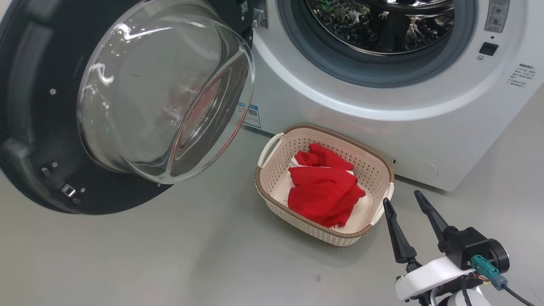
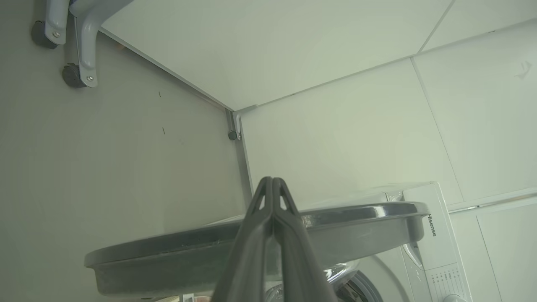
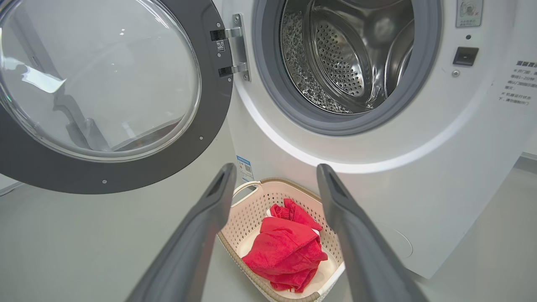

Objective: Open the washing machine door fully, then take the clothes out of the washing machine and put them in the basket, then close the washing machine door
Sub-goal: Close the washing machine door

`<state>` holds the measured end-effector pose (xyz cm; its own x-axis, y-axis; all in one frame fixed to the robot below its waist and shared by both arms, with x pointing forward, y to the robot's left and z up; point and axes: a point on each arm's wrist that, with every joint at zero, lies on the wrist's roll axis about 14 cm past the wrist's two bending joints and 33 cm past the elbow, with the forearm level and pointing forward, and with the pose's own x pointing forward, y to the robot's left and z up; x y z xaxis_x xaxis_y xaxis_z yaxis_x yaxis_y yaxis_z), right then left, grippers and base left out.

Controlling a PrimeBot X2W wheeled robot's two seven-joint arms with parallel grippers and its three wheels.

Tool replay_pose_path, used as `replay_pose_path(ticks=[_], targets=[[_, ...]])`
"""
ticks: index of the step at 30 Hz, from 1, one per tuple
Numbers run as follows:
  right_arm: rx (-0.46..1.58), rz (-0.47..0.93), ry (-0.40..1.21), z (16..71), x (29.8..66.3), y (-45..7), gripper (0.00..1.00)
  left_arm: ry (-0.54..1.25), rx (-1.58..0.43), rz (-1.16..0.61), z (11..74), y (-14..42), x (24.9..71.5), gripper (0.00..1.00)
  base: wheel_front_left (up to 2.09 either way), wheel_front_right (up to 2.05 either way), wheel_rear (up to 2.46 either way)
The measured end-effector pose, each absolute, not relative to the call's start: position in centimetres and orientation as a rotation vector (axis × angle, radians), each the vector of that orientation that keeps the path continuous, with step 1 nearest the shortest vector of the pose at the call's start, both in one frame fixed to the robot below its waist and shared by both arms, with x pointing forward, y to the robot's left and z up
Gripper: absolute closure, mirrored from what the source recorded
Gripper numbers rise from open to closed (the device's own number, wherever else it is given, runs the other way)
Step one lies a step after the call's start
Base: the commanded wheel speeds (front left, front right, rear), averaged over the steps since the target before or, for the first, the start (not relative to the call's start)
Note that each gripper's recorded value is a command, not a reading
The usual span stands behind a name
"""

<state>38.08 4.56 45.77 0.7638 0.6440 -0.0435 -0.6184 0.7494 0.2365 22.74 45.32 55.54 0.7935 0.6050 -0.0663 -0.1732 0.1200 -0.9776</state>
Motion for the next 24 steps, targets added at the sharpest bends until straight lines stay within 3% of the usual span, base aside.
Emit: replay_pose_path(ticks=[24], targets=[[0.211, 0.667, 0.147, 44.9, 39.2, 3.5, 0.0, -0.182, -1.452, 0.515, 52.0, 43.9, 26.3, 1.0, 0.0, 0.0, 0.0]])
